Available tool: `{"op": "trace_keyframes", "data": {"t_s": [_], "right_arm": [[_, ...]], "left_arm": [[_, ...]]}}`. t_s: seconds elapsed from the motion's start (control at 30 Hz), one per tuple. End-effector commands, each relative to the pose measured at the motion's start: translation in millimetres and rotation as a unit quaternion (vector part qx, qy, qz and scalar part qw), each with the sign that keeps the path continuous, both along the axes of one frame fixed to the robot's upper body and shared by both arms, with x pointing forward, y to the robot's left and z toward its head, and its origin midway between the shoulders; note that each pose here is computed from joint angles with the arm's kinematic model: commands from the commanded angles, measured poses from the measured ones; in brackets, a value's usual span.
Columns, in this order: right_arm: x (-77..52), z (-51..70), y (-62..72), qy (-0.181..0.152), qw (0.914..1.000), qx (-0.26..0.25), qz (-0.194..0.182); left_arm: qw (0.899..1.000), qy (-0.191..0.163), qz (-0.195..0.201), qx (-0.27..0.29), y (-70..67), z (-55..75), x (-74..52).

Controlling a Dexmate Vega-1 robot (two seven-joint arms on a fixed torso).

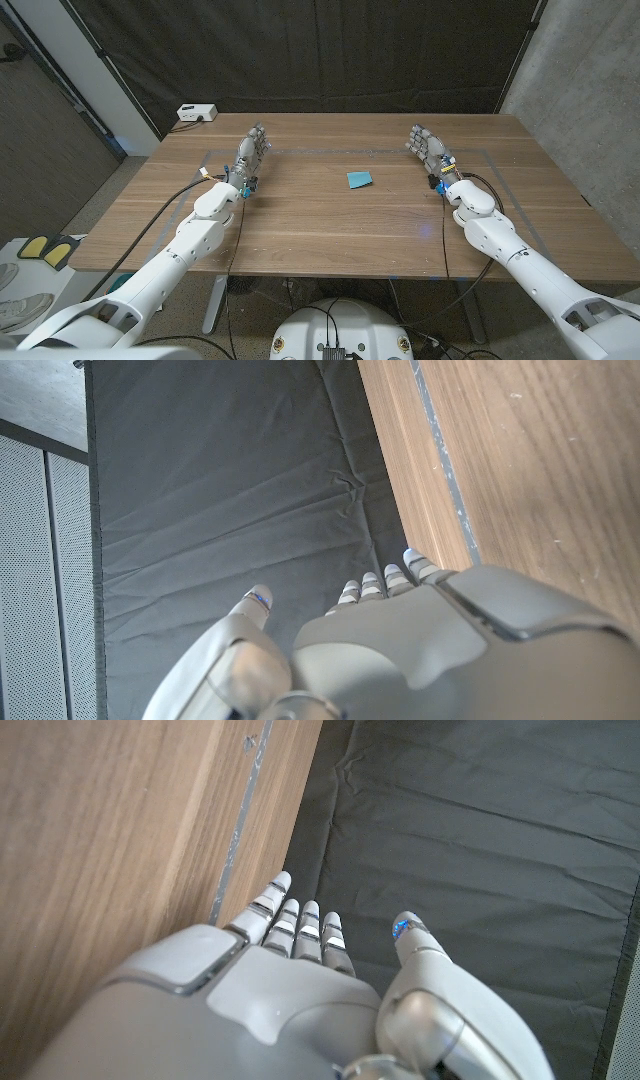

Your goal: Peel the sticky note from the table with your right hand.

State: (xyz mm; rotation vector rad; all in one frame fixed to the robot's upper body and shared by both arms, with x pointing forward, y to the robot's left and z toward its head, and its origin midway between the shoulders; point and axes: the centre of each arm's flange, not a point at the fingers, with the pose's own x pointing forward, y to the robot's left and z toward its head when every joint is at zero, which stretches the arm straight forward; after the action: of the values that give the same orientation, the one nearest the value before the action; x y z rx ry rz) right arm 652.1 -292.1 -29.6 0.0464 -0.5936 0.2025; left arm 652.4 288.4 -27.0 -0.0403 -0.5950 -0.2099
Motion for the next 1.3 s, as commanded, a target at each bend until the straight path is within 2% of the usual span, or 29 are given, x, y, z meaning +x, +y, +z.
{"op": "trace_keyframes", "data": {"t_s": [0.03, 0.37, 0.63, 1.07, 1.27, 1.3], "right_arm": [[-3.4, -5.1, -2.5, 0.000, 1.0000, 0.002, -0.003], [-13.5, -3.9, 3.3, 0.002, 0.9986, -0.046, -0.025], [-22.9, -0.4, 10.8, 0.005, 0.9924, -0.111, -0.053], [-33.1, -0.1, 26.7, 0.011, 0.9745, -0.203, -0.094], [-38.8, 4.8, 34.7, 0.000, 0.9631, -0.242, -0.117], [-40.0, 6.0, 37.4, -0.005, 0.9588, -0.256, -0.122]], "left_arm": [[1.000, -0.005, -0.002, 0.003, -5.0, 2.2, -0.9], [1.000, -0.002, -0.005, 0.004, -8.2, 0.5, -1.2], [1.000, -0.001, -0.008, 0.008, -11.2, 2.7, -1.4], [1.000, 0.000, -0.012, 0.010, -13.2, 3.6, 0.3], [1.000, 0.000, -0.013, 0.013, -13.9, 5.4, 1.7], [1.000, 0.001, -0.014, 0.013, -14.1, 6.0, 2.2]]}}
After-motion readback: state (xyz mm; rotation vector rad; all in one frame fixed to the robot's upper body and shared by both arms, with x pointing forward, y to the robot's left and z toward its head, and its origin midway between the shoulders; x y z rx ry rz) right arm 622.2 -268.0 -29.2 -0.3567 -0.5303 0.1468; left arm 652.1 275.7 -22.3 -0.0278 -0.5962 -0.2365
